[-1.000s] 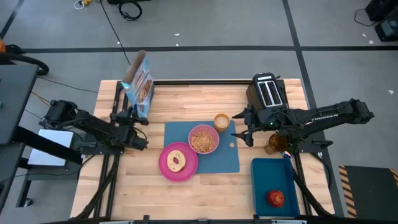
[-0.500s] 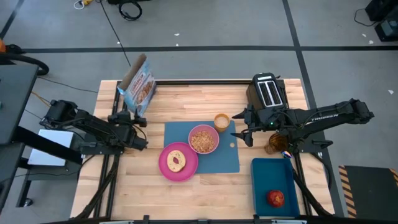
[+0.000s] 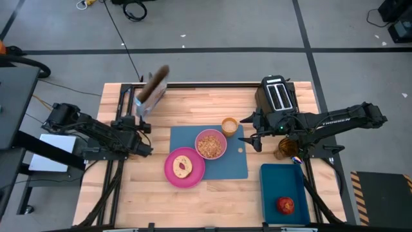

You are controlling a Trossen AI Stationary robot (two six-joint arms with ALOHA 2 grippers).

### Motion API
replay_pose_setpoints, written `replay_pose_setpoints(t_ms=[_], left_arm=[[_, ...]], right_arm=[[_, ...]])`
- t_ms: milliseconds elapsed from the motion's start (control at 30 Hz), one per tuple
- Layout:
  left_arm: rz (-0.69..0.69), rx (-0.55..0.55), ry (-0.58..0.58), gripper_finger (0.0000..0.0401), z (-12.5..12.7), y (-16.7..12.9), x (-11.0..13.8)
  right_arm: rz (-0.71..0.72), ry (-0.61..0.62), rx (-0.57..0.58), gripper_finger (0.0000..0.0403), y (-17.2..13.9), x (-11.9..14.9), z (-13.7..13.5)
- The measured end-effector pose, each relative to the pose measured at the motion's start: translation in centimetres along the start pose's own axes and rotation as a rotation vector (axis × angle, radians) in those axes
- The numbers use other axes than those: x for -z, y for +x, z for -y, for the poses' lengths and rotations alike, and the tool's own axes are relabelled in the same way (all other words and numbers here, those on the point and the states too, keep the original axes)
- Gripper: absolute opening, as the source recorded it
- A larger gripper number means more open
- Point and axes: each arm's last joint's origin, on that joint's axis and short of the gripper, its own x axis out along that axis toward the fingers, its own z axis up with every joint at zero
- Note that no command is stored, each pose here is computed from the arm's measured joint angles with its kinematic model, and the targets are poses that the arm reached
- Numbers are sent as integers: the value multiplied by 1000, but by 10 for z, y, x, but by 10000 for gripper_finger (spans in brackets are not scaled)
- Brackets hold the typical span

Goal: Arrange a breakfast setting
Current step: Put the blue cereal box on the table upright

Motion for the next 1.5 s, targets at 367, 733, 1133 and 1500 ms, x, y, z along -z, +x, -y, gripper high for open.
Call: replay_pose_setpoints(t_ms=[367,733,1133,1500], left_arm=[[307,130,347,286,14,-12,-14],[279,143,565,286,36,-20,-18],[170,310,741,258,72,-26,-16],[58,380,760,79,88,-7,-27]], right_arm=[[0,1,-1,393,0,0,0],[-2,7,-13,393,0,0,0],[-3,-2,-21,393,0,0,-1],[-20,14,-46,393,0,2,-1]])
